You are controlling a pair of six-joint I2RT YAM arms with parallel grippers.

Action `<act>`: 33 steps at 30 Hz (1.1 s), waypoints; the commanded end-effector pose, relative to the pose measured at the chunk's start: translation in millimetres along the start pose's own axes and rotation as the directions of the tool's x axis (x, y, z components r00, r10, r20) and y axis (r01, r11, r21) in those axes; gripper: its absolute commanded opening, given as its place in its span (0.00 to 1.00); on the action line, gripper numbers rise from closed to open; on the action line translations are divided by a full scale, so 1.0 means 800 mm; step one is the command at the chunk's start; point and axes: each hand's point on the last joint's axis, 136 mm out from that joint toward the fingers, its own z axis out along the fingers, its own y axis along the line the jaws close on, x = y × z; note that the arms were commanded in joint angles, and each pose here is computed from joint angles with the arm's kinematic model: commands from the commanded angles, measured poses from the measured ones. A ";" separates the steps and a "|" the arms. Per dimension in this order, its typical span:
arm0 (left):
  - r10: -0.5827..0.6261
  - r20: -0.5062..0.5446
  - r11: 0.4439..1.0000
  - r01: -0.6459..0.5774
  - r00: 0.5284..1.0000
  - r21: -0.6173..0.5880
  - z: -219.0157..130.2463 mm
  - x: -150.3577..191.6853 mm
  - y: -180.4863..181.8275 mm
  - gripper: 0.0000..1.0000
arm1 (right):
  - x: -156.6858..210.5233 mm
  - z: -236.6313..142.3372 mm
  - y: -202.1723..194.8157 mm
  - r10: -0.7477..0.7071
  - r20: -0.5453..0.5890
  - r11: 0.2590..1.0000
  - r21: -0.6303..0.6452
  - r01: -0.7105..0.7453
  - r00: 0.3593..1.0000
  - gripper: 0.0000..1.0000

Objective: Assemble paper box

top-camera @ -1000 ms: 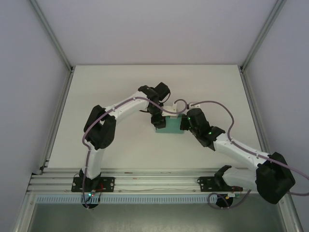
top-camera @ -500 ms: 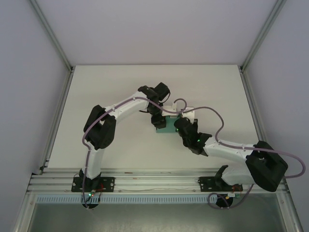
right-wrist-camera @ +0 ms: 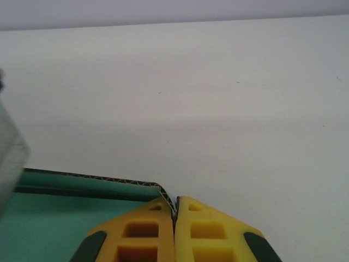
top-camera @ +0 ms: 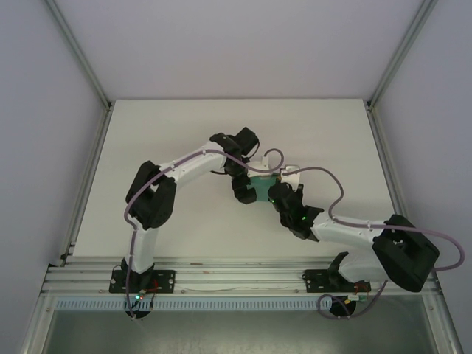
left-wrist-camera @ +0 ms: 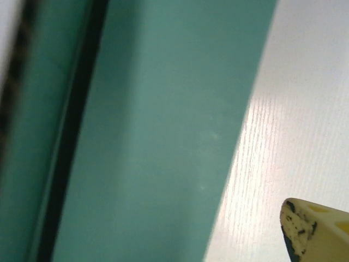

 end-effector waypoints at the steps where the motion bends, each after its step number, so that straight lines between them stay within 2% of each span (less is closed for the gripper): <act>1: -0.043 0.080 0.997 0.048 0.996 -0.062 -0.033 -0.016 -0.002 1.00 | 0.056 0.002 -0.008 -0.089 -0.124 0.996 0.008 0.091 0.988 0.00; 4: -0.075 0.121 0.983 0.093 0.990 -0.157 -0.058 -0.014 0.007 1.00 | 0.058 0.002 -0.005 -0.109 -0.136 0.994 -0.003 0.110 0.985 0.00; 8: -0.154 0.156 0.943 0.193 0.976 -0.272 -0.078 0.010 0.035 1.00 | 0.057 0.000 0.000 -0.126 -0.144 0.992 -0.023 0.124 0.981 0.00; 13: -0.308 0.212 0.903 0.355 0.927 -0.242 -0.091 0.031 0.063 1.00 | 0.056 -0.002 0.005 -0.157 -0.151 0.987 -0.050 0.151 0.976 0.00; 17: -0.309 0.218 0.913 0.353 0.926 -0.204 -0.090 0.026 0.063 0.98 | 0.059 -0.001 0.013 -0.191 -0.169 0.980 -0.084 0.179 0.967 0.00; 19: -0.303 0.219 0.919 0.345 0.928 -0.193 -0.089 0.021 0.063 0.91 | 0.062 0.001 0.015 -0.204 -0.176 0.978 -0.084 0.192 0.963 0.00; 23: -0.332 0.205 0.911 0.369 0.921 -0.184 -0.087 0.022 0.064 0.61 | 0.063 0.003 0.017 -0.218 -0.187 0.975 -0.081 0.206 0.958 0.00; 26: -0.344 0.202 0.908 0.379 0.917 -0.179 -0.083 0.028 0.060 0.50 | 0.063 0.005 0.017 -0.220 -0.191 0.975 -0.074 0.209 0.957 0.00; 28: -0.364 0.202 0.895 0.401 0.909 -0.194 -0.083 0.033 0.061 0.38 | 0.065 0.004 0.020 -0.233 -0.198 0.972 -0.077 0.222 0.952 0.00; 29: -0.372 0.206 0.889 0.411 0.905 -0.201 -0.083 0.035 0.062 0.34 | 0.065 0.005 0.021 -0.236 -0.200 0.971 -0.077 0.225 0.951 0.00; 33: -0.415 0.208 0.863 0.456 0.886 -0.217 -0.084 0.040 0.064 0.33 | 0.065 0.006 0.023 -0.244 -0.204 0.969 -0.074 0.234 0.948 0.00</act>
